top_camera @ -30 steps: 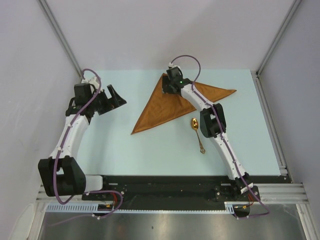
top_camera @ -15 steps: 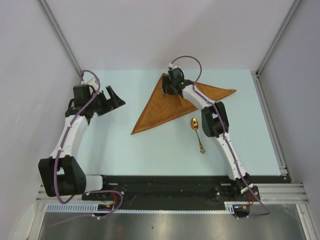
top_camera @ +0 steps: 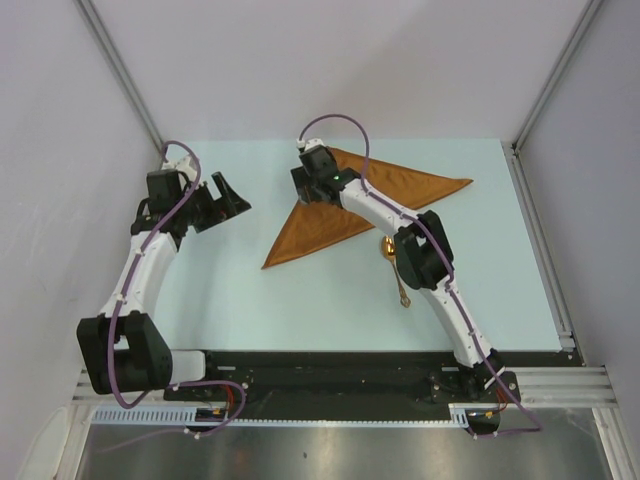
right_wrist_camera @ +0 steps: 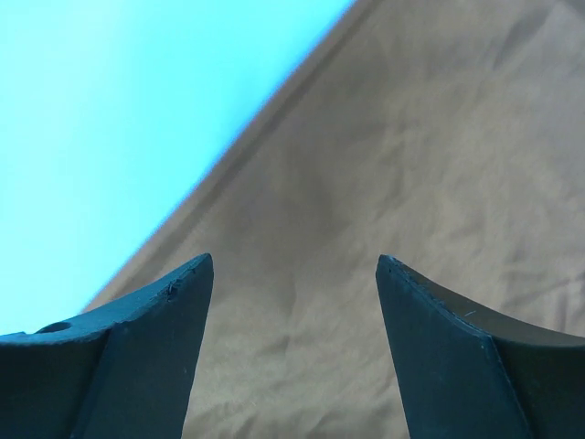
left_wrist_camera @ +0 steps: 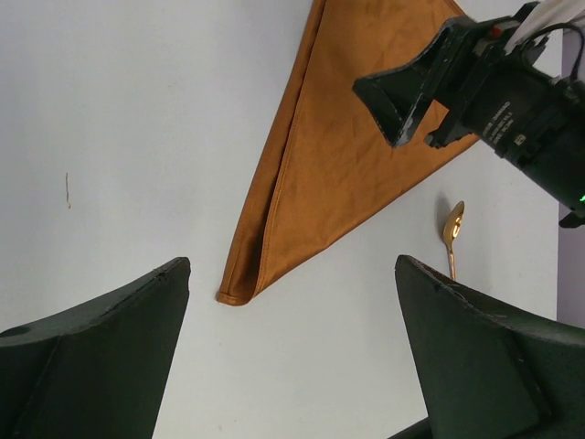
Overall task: Fold the napkin, place the utensils inside, and roll it up
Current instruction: Smooth out the napkin at the center of the board.
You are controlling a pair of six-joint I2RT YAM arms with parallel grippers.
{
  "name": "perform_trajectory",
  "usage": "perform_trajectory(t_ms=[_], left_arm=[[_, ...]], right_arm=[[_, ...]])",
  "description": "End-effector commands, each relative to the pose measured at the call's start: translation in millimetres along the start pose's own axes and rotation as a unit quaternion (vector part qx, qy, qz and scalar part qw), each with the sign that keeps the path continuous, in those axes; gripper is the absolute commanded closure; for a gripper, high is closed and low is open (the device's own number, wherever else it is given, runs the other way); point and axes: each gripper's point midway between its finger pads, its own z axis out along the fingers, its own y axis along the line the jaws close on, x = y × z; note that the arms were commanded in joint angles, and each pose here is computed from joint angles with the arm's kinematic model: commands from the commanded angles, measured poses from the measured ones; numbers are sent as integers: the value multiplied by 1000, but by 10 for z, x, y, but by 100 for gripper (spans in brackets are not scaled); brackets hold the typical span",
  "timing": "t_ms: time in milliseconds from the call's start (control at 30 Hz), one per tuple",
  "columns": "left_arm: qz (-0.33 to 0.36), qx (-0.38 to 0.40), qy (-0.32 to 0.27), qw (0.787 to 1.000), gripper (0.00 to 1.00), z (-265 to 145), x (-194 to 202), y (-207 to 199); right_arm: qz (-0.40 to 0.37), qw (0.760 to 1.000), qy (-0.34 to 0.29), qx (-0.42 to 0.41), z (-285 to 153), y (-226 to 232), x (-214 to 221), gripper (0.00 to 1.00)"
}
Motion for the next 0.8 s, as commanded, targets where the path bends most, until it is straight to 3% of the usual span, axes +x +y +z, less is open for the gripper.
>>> perform_trajectory(t_ms=[0,767], left_arm=[[8,21,-26,999,1,-91,-117,-103],[7,20,-28,999,1,-109,-139,-74]], right_arm=[[-5,998,42,44,-31,-270,236,22],[44,991,130,10,467,-275,825,23]])
